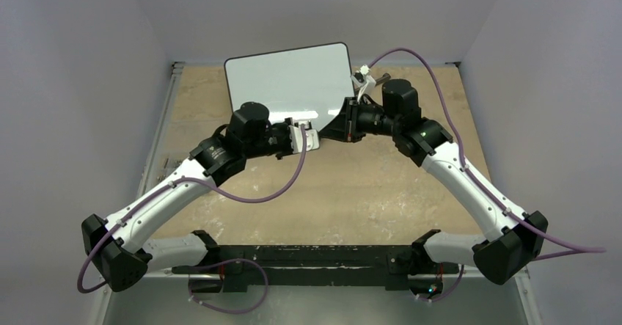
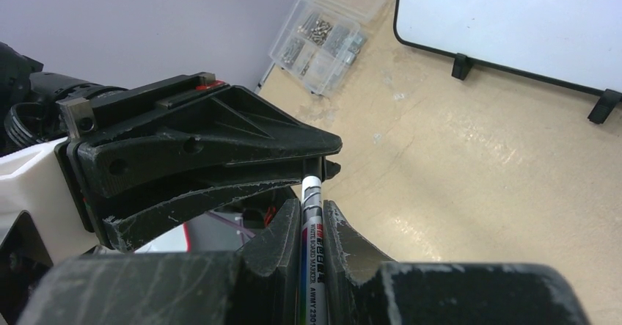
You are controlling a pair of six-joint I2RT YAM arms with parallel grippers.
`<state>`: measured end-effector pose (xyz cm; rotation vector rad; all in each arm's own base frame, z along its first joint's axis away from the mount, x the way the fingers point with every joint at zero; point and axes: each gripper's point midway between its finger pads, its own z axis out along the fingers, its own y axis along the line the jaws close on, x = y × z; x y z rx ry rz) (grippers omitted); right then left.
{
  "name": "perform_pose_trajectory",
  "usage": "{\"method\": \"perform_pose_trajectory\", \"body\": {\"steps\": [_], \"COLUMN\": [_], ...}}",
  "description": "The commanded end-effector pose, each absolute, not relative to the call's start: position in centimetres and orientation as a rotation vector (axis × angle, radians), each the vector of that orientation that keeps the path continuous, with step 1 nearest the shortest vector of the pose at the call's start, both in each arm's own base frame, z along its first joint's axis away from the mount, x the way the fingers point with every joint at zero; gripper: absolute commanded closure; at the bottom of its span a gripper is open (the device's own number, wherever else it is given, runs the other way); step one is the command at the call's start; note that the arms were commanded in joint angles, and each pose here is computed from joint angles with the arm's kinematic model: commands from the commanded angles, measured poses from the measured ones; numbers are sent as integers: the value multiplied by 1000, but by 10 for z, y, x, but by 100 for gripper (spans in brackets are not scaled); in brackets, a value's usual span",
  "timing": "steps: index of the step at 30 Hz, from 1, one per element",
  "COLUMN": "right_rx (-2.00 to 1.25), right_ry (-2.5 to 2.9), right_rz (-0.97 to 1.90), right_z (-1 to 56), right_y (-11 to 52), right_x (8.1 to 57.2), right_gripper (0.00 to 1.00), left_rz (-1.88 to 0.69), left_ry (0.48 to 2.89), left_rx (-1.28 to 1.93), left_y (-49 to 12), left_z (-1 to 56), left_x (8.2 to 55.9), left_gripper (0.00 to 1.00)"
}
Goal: Write a sentence on the whiteboard
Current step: Open the pen cap from the whiteboard marker, then place the pen cap at the center of the board.
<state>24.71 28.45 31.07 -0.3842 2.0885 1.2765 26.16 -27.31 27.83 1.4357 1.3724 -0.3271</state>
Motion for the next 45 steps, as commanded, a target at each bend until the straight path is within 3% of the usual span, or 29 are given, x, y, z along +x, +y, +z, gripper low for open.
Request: {"method": "perform_pose_trajectory", "body": {"steps": [1, 27, 37, 45], "right_rx": [-414, -398, -300, -278], "right_ry": [2090, 2070, 1994, 1994], "right_rz": [1309, 1243, 1146, 1181], "right_z": [326, 335, 336, 332], "right_y": [277, 248, 235, 236], "right_x": [230, 227, 247, 255], "right_gripper": [100, 100, 100, 100], "left_rz": [-157, -112, -295, -357], "left_ry": [1464, 1694, 1823, 1944], "left_rx": [1319, 1212, 1108, 1024], "left_y": [-235, -191, -193, -209], "left_z": [272, 232, 222, 170], "left_x": [290, 306, 271, 238], "left_gripper": [100, 100, 100, 100]}}
